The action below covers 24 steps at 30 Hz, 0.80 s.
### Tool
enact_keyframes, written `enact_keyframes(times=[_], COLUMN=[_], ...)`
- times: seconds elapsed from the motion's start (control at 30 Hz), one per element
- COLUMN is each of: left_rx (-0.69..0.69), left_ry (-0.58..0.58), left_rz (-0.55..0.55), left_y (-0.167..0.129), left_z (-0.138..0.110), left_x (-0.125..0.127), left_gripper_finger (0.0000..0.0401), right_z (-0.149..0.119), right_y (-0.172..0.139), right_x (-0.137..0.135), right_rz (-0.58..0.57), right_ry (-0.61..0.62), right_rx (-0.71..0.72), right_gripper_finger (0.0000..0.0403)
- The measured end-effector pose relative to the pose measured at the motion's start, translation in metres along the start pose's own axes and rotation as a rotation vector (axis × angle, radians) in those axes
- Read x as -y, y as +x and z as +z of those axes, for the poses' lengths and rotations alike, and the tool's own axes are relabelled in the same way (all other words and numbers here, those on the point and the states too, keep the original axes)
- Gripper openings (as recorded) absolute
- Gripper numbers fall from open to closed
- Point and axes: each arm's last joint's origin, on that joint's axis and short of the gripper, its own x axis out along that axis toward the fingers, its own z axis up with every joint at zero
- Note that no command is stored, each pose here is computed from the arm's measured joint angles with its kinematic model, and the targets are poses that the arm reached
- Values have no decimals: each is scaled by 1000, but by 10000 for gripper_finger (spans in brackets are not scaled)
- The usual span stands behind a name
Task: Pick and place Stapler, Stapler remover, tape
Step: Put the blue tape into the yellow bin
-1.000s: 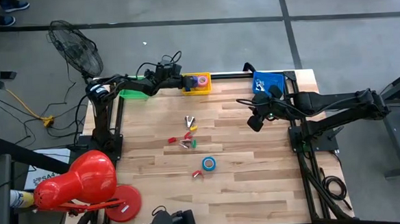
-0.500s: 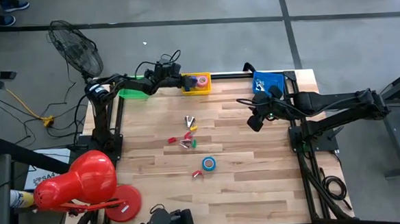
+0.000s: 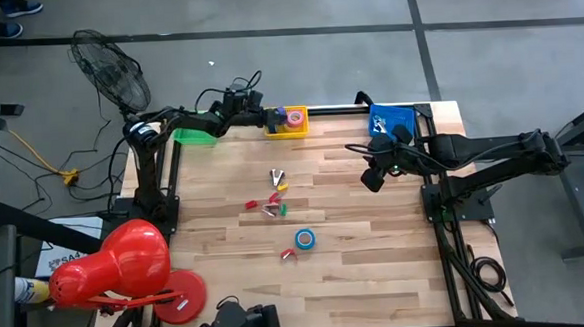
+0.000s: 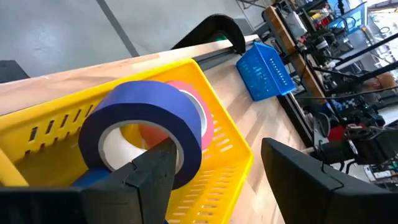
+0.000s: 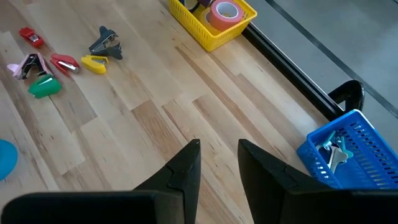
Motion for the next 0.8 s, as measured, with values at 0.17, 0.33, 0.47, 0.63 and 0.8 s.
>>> enact_keyframes(times=[0.17,0.33,0.47,0.63,0.8], left_rx=[0,-5,-2,17,15], left_ry=[2,1,-13,-20,-21], left_rz=[-2,-7,-4,19,14], left_y=[0,0,-1,-4,-4], left_z=[0,0,1,4,4], left_x=[0,0,-2,-2,-3], left_gripper_finger=[233,232,232,232,232], right_z=[0,0,0,0,0], right_y=[0,0,0,0,0], right_x=[0,0,0,0,0], right_rz=[0,0,0,7,7], right_ry=[0,8,23,23,23], right_rx=[0,0,0,-3,-3], right_gripper_finger=[98,98,98,98,98])
